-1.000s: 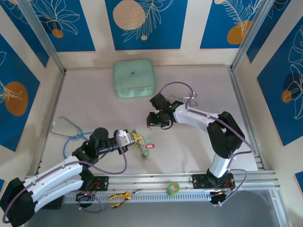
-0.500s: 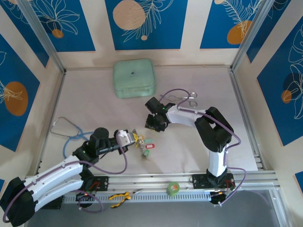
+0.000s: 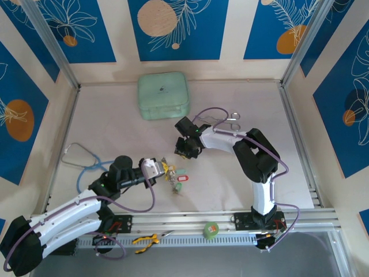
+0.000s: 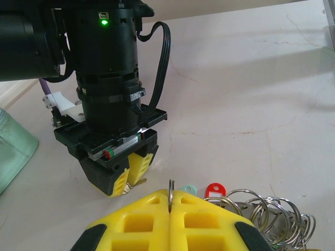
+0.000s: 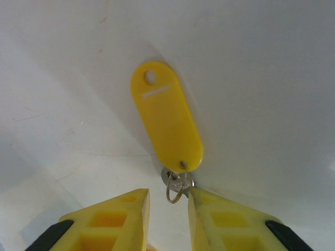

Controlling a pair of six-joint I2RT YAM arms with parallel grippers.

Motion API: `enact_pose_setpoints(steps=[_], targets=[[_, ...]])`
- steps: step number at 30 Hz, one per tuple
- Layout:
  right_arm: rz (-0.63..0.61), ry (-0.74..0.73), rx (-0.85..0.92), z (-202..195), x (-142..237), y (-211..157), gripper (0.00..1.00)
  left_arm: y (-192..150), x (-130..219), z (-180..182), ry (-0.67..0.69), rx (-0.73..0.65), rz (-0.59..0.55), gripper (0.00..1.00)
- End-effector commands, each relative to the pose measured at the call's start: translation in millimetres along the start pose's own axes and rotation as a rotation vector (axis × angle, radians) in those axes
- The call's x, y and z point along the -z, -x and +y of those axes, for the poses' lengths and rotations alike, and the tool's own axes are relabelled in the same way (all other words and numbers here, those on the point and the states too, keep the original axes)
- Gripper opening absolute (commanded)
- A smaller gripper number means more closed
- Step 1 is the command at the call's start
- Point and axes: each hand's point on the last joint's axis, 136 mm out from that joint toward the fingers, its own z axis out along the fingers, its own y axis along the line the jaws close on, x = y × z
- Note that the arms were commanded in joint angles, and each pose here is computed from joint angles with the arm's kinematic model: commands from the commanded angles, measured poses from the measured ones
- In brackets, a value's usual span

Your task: Put the keys on the keyring

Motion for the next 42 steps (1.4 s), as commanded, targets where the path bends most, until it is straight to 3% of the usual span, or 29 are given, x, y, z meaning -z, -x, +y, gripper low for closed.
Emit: enact_pose_setpoints(steps=[1,8,15,18,24,28,34,42], targets=[[-0.01,-0.019,-0.015,1,-1,7,0.24,4,0,-2,-0.008,-0.02,-0.018,0.0],[-0.012,-0.035,-0.001,1,-4,9,0.13,3,0,-2,-0.009,-0.02,-0.018,0.0],[-0.016,-0.051,0.009,-1,-5,10,0.11,4,0,-3,-0.014,-0.02,-0.018,0.0],[-0.018,-0.057,0.021,-1,-4,9,0.0,3,0,-3,-0.014,-0.02,-0.015,0.0],[-0.098,-0.034,0.136,12,22,11,0.0,4,0,-3,-0.013,-0.024,-0.016,0.0],[-0.196,0.02,0.344,27,52,6,0.0,4,-1,-2,-0.011,-0.025,-0.019,0.0],[-0.336,0.221,0.7,43,100,-18,0.0,7,0,-2,-0.013,-0.03,-0.035,0.0],[-0.333,0.493,1.166,40,140,-64,0.0,11,0,-2,-0.013,-0.025,-0.051,0.0]])
